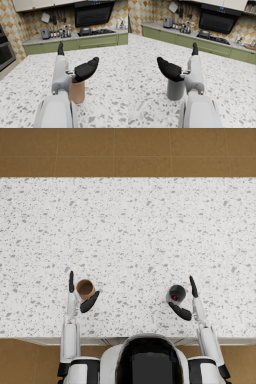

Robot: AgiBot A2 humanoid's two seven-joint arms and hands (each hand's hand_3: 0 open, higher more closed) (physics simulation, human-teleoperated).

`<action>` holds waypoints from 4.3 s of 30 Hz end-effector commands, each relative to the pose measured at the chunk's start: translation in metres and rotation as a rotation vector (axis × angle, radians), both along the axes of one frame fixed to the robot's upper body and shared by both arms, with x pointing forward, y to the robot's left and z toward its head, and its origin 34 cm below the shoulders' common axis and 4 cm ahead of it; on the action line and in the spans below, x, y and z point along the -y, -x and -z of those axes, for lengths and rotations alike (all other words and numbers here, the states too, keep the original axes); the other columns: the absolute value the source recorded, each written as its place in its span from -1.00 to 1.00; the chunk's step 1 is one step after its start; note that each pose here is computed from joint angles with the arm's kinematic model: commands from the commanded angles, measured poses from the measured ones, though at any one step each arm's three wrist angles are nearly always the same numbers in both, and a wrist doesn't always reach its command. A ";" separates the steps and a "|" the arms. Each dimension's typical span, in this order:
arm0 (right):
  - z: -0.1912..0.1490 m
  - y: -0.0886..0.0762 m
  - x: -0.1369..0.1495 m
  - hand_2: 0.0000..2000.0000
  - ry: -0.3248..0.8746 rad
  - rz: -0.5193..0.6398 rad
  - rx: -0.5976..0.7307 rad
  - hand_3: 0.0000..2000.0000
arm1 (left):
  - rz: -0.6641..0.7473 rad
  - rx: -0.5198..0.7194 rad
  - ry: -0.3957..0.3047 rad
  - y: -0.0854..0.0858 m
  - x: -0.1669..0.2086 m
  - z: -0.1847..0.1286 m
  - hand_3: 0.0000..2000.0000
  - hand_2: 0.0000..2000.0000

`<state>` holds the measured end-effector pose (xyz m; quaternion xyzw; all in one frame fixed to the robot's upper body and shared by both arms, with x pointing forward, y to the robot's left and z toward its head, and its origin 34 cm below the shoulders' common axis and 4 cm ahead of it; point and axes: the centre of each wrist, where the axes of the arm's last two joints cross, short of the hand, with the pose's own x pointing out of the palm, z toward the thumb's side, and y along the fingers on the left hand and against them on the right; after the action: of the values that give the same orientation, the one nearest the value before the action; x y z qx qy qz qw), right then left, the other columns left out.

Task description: Pick up two cups and pour the berry on the right into the cup on the left

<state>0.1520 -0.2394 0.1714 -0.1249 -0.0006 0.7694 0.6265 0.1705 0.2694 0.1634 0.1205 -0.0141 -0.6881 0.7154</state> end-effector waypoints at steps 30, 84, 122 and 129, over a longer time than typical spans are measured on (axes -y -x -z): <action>0.100 -0.022 0.001 -1.00 -0.053 0.083 -0.345 -1.00 | -0.051 -0.256 0.031 -0.015 0.000 0.074 -1.00 -1.00; -0.097 -0.126 -0.082 1.00 0.071 -0.009 0.461 0.28 | 0.339 0.094 -0.065 -0.077 0.145 -0.007 0.28 1.00; -0.135 -0.105 -0.124 1.00 1.091 0.414 0.828 0.28 | 0.366 0.071 -0.042 -0.096 0.165 -0.006 0.28 1.00; -0.133 -0.107 -0.123 1.00 1.281 0.529 0.833 0.28 | 0.587 0.103 -0.461 -0.098 0.159 -0.005 0.28 1.00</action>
<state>0.2596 -0.1181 0.2975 -0.7352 0.2548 0.3307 0.5340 0.2655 0.1007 0.1662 0.1903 -0.0145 -0.8220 0.5365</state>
